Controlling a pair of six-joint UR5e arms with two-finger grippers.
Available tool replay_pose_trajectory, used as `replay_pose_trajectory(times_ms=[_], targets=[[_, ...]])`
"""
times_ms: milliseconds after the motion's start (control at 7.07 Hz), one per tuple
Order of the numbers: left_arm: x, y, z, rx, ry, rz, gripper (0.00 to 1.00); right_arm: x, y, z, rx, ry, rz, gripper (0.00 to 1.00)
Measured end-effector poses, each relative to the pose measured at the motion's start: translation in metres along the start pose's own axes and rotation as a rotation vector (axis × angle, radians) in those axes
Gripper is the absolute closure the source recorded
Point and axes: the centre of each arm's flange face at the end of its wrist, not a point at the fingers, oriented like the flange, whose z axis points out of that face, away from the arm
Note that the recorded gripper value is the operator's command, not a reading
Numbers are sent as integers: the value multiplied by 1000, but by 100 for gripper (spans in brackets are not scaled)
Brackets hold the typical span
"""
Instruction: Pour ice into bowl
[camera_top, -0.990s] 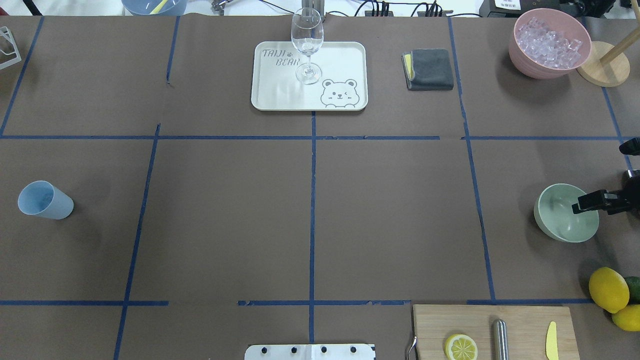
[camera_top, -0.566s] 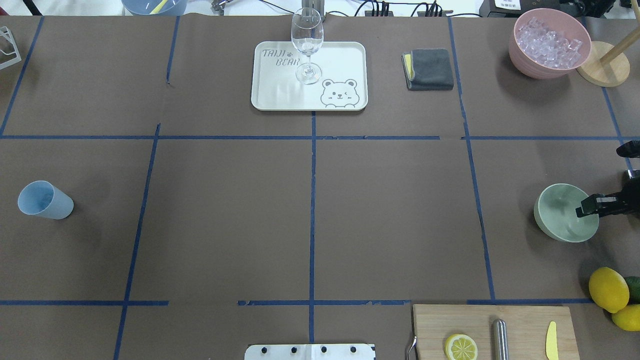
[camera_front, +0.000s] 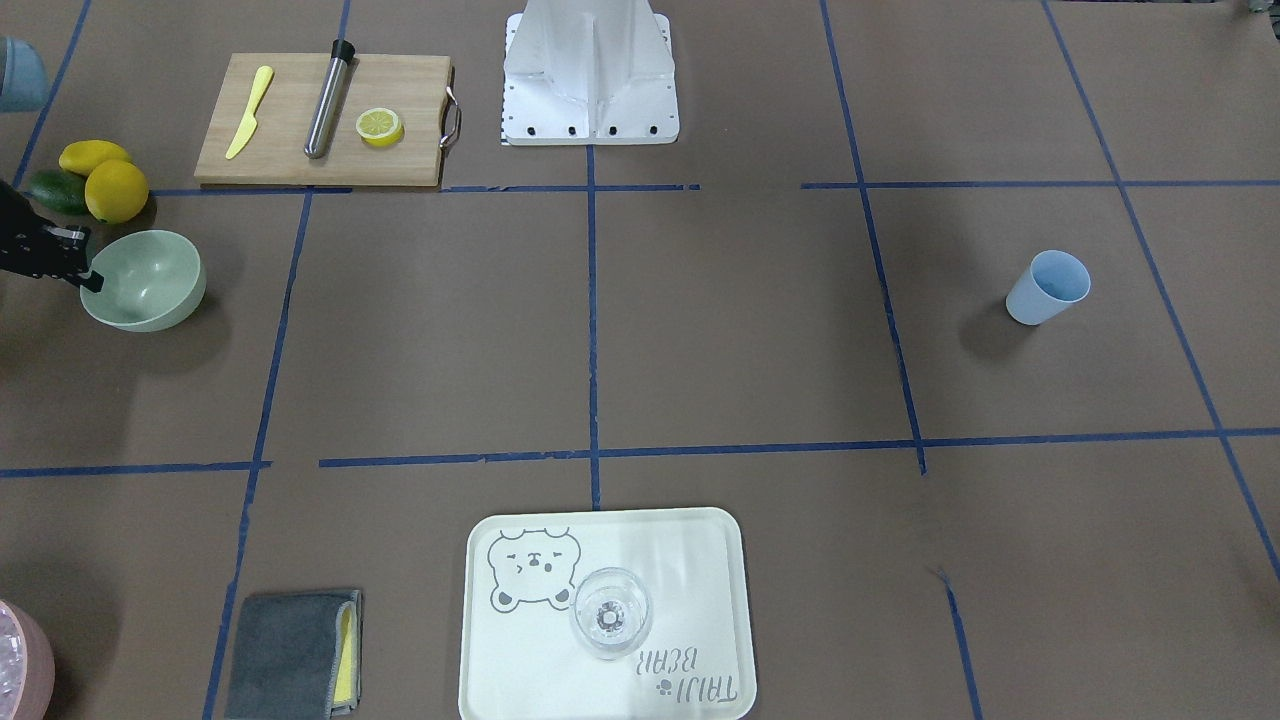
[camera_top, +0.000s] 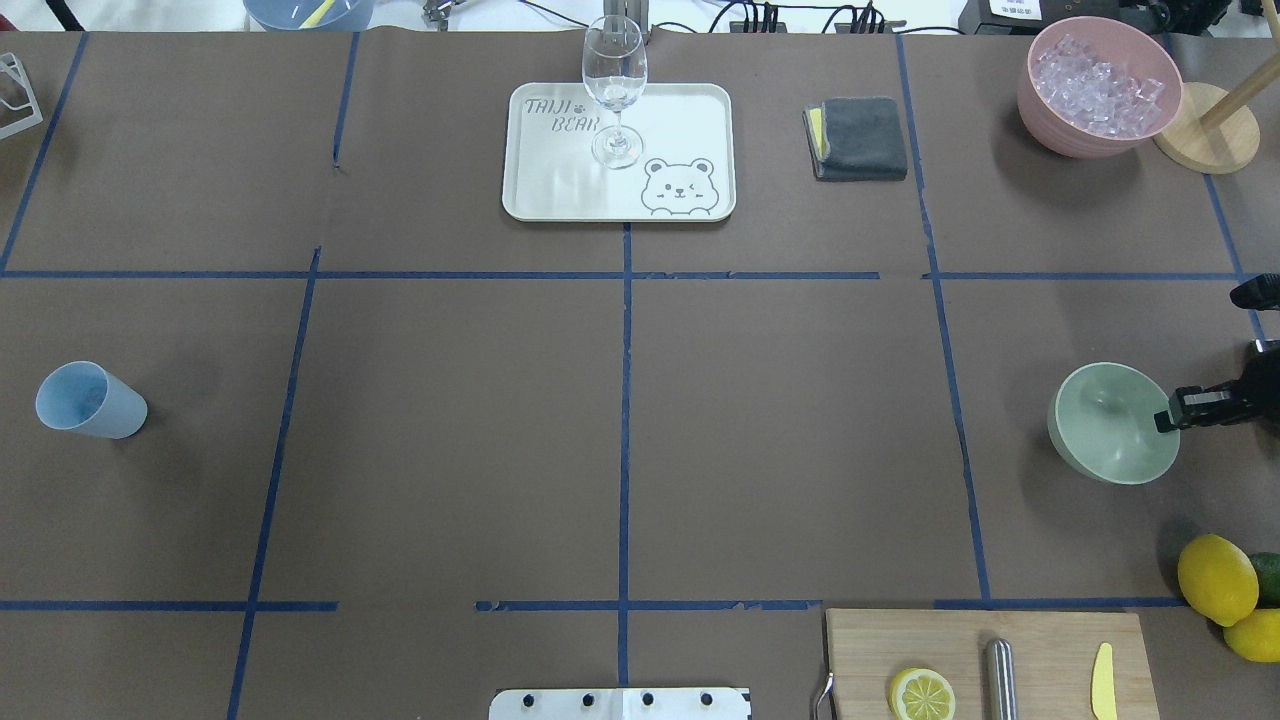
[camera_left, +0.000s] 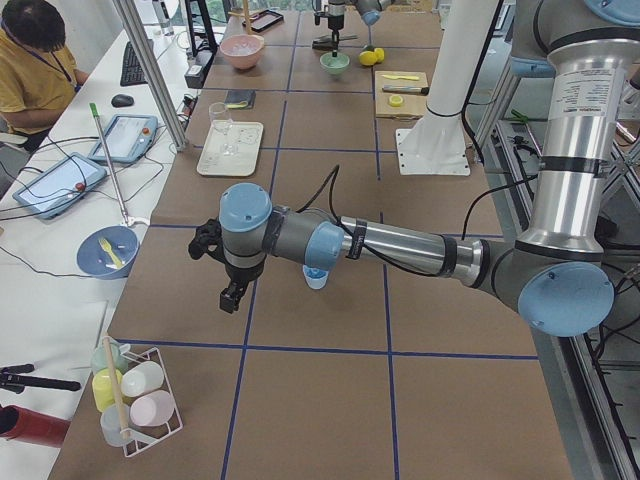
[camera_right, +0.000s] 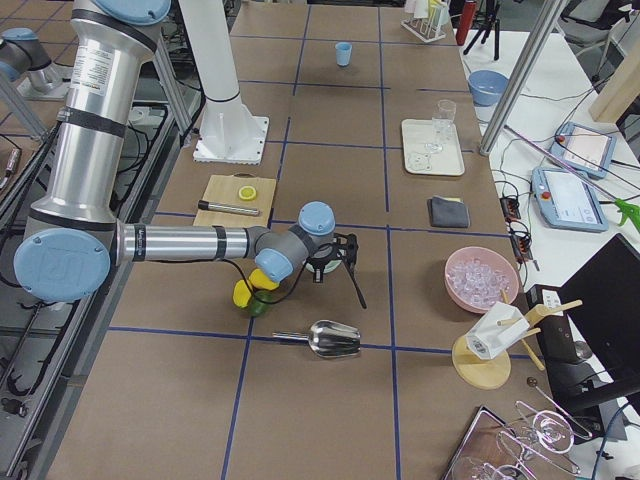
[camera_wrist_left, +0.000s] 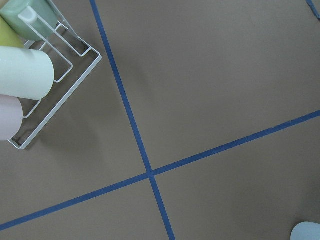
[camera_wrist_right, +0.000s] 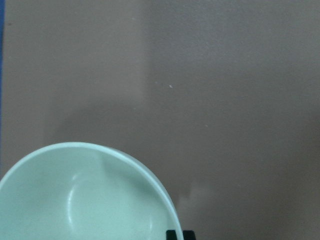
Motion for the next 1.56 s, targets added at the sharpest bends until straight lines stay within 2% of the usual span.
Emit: replay_pose_trajectory(times_ms=[283, 566, 849, 1132, 1273, 1415, 1556], targets=[[8, 1, -4, 13, 23, 12, 0, -72, -31, -13, 44, -85, 87, 100], [38, -7, 15, 15, 90, 85, 0, -211, -59, 16, 58, -136, 171, 100], [87, -21, 35, 35, 145, 222, 0, -385, -58, 44, 59, -104, 238, 100], [112, -30, 33, 118, 161, 331, 0, -509, -38, 73, 61, -91, 306, 100], [127, -33, 33, 164, 177, 330, 0, -551, -36, 88, 69, -84, 326, 100], [142, -27, 39, 201, 200, 273, 0, -581, -36, 100, 71, -75, 343, 100], [151, -5, 49, 247, 207, 212, 0, -598, -33, 109, 72, -67, 352, 100]])
